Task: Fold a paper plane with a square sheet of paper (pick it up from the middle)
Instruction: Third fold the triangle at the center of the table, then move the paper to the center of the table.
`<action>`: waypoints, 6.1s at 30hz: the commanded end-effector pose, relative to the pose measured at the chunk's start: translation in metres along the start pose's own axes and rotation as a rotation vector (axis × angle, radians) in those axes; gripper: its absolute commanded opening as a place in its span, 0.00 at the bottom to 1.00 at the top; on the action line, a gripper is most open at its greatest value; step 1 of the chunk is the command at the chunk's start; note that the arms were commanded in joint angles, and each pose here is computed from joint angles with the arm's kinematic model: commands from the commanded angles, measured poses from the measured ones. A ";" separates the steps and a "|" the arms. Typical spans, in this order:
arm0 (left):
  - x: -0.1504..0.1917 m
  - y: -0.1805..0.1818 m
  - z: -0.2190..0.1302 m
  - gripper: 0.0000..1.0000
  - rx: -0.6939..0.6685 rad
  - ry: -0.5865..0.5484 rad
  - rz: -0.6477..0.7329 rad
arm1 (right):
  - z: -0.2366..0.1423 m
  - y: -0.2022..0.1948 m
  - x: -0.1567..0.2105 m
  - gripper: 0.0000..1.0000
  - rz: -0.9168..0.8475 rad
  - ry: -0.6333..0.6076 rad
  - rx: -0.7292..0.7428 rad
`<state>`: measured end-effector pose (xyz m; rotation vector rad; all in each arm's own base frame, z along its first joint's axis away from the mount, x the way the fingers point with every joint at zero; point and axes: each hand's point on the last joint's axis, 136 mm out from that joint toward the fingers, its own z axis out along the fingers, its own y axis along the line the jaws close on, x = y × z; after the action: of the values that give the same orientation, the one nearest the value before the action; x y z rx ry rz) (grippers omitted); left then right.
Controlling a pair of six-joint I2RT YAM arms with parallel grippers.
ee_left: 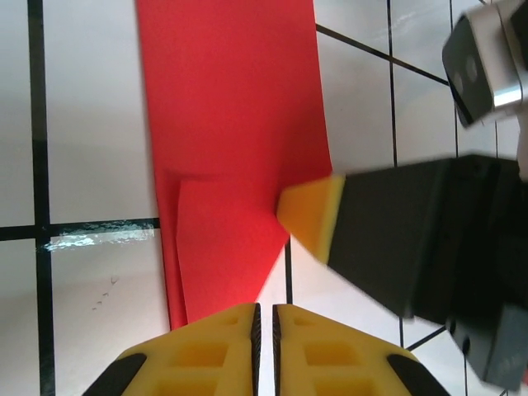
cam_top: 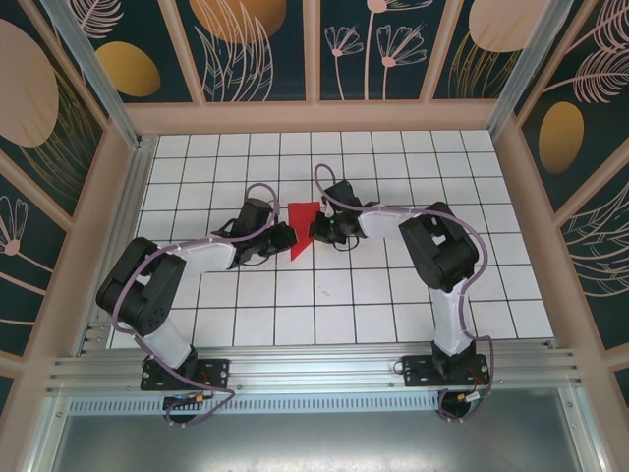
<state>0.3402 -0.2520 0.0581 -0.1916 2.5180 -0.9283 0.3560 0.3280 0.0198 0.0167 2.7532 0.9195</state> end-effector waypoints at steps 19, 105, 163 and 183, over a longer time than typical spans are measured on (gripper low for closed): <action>0.040 0.008 0.003 0.01 0.081 0.092 -0.088 | -0.032 0.042 0.041 0.12 0.055 -0.018 -0.108; 0.025 0.008 0.007 0.18 -0.059 -0.069 -0.063 | -0.059 0.010 0.036 0.62 0.089 -0.074 -0.224; 0.059 -0.035 -0.026 0.48 0.131 -0.080 0.317 | -0.059 -0.024 0.059 0.02 0.305 -0.069 0.151; 0.099 -0.056 -0.009 0.48 0.188 -0.139 0.895 | -0.062 -0.024 0.065 0.00 0.538 -0.023 0.147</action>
<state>0.2435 -0.3134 0.0626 0.6866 2.1357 -0.8061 0.2819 0.2749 0.0283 0.7543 2.8281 0.7596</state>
